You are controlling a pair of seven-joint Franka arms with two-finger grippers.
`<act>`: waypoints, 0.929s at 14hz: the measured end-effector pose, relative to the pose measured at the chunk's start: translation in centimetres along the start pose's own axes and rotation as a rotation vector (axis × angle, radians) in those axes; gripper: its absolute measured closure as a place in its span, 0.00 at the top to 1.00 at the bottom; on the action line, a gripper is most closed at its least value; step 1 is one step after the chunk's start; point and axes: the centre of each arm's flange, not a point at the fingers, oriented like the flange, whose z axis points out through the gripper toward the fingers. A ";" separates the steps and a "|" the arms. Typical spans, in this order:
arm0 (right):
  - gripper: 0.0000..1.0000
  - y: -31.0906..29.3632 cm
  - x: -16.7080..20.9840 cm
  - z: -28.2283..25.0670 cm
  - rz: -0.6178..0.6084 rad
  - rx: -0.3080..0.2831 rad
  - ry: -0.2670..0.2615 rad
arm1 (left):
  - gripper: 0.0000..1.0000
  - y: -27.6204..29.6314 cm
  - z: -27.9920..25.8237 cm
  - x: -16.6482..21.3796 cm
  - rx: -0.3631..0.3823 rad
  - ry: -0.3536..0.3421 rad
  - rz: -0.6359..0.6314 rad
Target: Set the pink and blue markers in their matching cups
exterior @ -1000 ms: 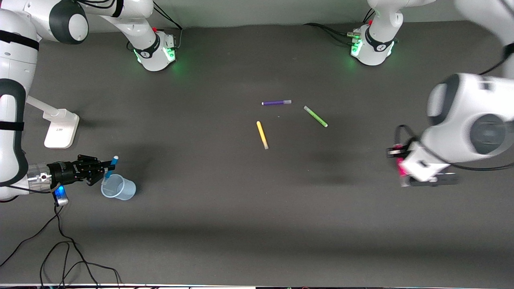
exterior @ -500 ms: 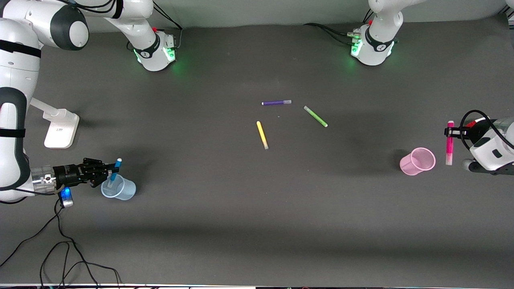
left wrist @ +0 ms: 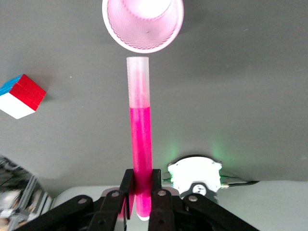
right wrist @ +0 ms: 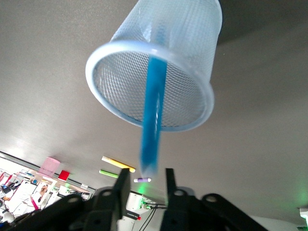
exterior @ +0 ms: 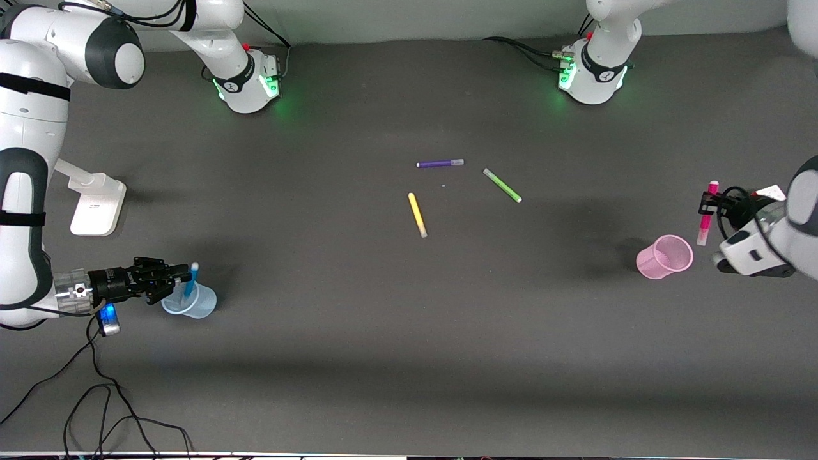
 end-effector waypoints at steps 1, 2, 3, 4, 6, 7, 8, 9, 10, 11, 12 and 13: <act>0.53 -0.1 0.0 0.0 -0.003 0.000 0.001 | 0.18 0.3 1.2 1.4 0.020 -0.033 0.010; 0.65 -0.3 -0.1 -0.2 -0.006 0.001 0.003 | 0.18 0.7 2.5 2.7 0.038 -0.062 0.020; 0.74 -0.4 -0.2 -0.4 -0.010 0.002 0.007 | 0.18 1.2 3.6 3.8 0.049 -0.088 0.032; 0.85 -0.6 -0.4 -0.7 -0.016 0.002 0.012 | 0.18 1.6 4.6 4.8 0.061 -0.110 0.042; 1.00 -1.8 -1.8 -1.8 -0.056 -0.030 0.044 | 0.18 2.1 6.2 6.3 0.073 -0.144 0.056; 1.00 -2.9 -3.3 -2.6 -0.080 -0.081 0.081 | 0.18 2.1 6.7 6.7 0.077 -0.154 0.058; 1.00 -4.0 -5.2 -3.5 -0.105 -0.135 0.124 | 0.18 2.0 7.0 6.9 0.079 -0.159 0.059; 1.00 -5.0 -7.3 -4.8 -0.134 -0.193 0.176 | 0.18 2.0 7.0 7.0 0.082 -0.159 0.058; 1.00 -5.7 -9.6 -6.2 -0.172 -0.248 0.229 | 0.18 1.9 6.9 7.1 0.087 -0.156 0.055; 1.00 -6.1 -11.8 -7.8 -0.215 -0.298 0.282 | 0.18 1.7 6.9 7.1 0.095 -0.155 0.053; 1.00 -6.3 -13.9 -9.2 -0.255 -0.339 0.341 | 0.18 1.7 7.0 7.3 0.099 -0.156 0.053; 1.00 -6.4 -16.0 -10.4 -0.288 -0.364 0.408 | 0.18 1.6 7.2 7.6 0.103 -0.155 0.053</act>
